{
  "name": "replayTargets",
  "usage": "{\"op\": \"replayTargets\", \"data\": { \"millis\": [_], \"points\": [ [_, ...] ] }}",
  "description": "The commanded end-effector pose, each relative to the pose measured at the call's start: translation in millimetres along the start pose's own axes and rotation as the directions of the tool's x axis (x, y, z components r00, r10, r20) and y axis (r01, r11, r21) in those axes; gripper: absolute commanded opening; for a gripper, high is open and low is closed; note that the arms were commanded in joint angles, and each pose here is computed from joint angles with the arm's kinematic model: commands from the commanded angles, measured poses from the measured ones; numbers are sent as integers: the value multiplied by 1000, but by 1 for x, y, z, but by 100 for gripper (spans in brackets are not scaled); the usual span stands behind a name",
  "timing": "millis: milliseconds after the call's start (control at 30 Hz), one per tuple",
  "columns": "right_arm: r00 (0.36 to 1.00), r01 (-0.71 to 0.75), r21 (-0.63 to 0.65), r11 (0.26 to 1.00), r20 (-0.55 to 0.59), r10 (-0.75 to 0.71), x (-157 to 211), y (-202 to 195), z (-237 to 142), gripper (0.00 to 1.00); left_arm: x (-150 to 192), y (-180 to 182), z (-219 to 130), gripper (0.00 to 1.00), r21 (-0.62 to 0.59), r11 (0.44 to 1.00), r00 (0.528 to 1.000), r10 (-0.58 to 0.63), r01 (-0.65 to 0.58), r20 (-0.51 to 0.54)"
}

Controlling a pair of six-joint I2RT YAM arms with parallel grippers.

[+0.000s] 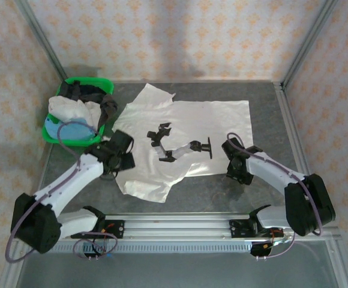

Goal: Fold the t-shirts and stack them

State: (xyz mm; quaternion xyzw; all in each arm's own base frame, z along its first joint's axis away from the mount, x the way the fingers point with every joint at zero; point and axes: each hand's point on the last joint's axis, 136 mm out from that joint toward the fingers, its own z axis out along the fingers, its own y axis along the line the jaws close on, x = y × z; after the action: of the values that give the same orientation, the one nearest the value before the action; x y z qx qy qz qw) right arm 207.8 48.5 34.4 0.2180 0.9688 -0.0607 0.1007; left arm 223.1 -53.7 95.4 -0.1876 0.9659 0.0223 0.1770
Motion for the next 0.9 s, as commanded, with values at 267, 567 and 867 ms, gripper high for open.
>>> {"op": "replayTargets", "data": {
  "millis": [267, 567, 867],
  "points": [
    [996, 87, 89, 992, 13, -89, -12, 2, 13, 41, 71, 34, -5, 73, -10, 991, 991, -136, 136, -12],
    [995, 91, 66, 994, 19, -93, -15, 8, 15, 13, 85, 14, 17, 47, 30, 994, 994, -100, 102, -35],
    [994, 92, 38, 995, 48, -94, -17, 6, 3, 0, 81, -22, 28, 51, 145, 987, 997, -70, 75, -43]
  ]
}}
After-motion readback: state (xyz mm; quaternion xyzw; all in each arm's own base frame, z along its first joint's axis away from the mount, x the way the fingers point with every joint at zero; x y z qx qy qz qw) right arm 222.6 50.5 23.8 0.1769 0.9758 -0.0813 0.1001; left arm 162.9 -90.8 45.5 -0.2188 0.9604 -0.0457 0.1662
